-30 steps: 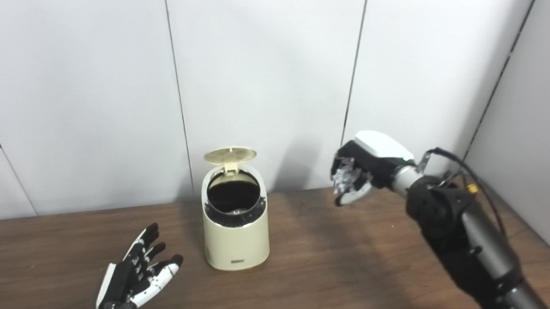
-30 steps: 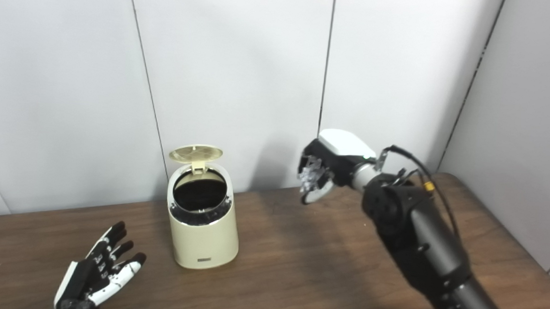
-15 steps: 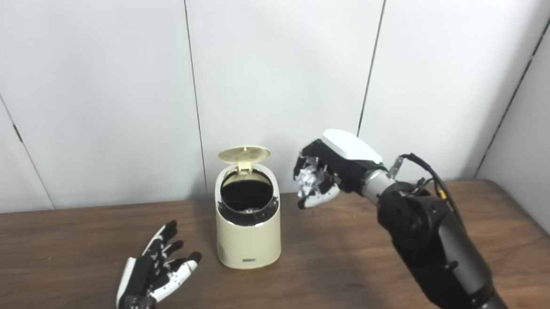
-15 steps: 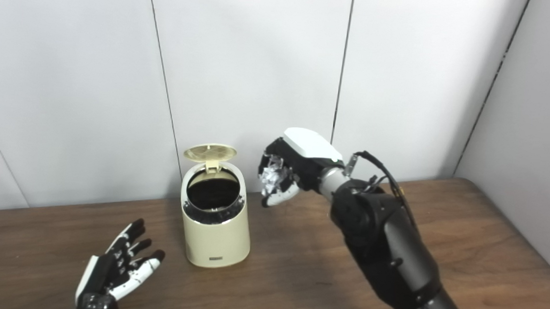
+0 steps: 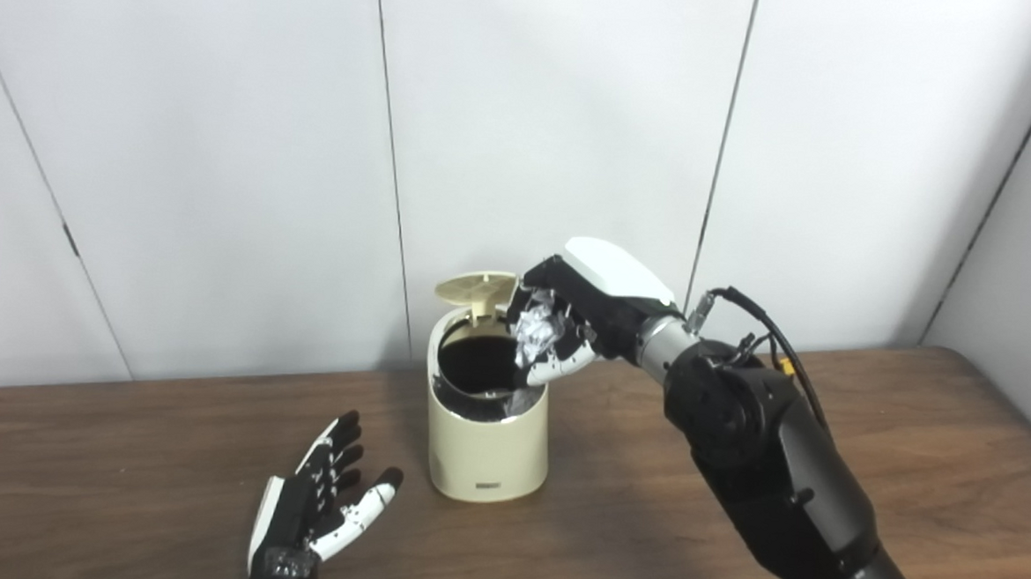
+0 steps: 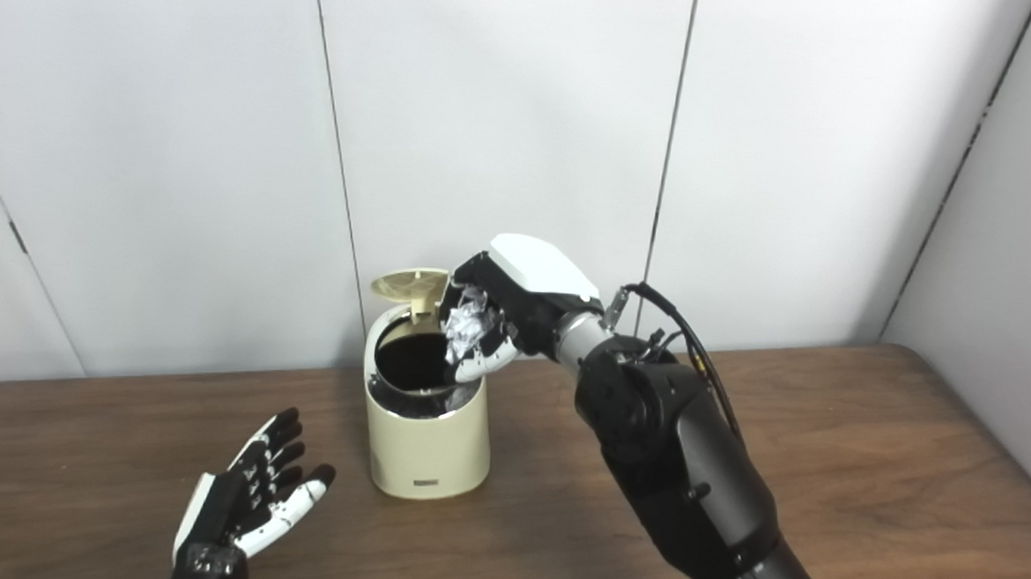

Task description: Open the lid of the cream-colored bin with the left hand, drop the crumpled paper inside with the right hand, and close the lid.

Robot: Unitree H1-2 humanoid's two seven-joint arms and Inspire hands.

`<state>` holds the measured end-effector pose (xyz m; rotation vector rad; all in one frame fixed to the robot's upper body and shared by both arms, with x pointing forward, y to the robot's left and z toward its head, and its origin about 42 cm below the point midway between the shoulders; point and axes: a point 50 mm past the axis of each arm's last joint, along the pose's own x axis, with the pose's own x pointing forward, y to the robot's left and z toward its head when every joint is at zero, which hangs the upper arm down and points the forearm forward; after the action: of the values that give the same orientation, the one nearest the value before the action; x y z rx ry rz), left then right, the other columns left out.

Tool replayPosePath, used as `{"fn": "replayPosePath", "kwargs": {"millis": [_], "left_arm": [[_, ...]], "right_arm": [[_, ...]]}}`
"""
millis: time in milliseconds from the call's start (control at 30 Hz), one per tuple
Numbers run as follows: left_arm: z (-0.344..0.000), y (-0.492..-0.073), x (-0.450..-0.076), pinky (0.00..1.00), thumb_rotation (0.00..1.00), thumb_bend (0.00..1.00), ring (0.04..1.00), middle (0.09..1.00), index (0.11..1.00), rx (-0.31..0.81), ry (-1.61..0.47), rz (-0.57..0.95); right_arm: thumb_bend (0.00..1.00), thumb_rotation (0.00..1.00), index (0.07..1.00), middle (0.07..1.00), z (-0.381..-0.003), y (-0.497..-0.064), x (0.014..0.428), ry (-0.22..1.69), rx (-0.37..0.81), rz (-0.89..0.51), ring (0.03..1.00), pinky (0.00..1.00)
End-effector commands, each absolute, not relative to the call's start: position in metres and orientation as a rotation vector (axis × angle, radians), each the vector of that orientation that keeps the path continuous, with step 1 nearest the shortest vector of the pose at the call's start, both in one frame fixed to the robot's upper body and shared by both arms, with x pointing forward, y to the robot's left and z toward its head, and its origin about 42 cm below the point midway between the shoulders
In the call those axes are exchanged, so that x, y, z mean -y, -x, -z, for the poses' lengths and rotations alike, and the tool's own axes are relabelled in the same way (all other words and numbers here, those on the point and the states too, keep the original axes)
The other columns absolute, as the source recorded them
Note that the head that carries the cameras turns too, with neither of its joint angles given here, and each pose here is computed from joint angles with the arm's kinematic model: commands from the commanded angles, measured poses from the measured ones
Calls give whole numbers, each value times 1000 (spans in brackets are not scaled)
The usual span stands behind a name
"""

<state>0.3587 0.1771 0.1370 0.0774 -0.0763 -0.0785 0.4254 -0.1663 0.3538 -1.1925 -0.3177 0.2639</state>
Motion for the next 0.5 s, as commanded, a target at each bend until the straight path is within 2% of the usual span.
{"fn": "replayPosePath", "kwargs": {"millis": [0, 233, 467], "left_arm": [[-160, -369, -170, 874, 227, 580, 905, 932, 963, 171, -76, 87], [-160, -369, -168, 855, 230, 584, 901, 930, 964, 176, -72, 88], [-160, -369, -167, 853, 242, 585, 896, 931, 963, 174, -91, 87]], "right_arm": [[520, 0, 483, 500, -385, -426, 159, 1202, 409, -215, 414, 344], [520, 0, 472, 508, -379, -428, 152, 1168, 368, -206, 429, 365], [520, 0, 476, 504, -369, -431, 146, 1160, 376, -179, 425, 360]]}}
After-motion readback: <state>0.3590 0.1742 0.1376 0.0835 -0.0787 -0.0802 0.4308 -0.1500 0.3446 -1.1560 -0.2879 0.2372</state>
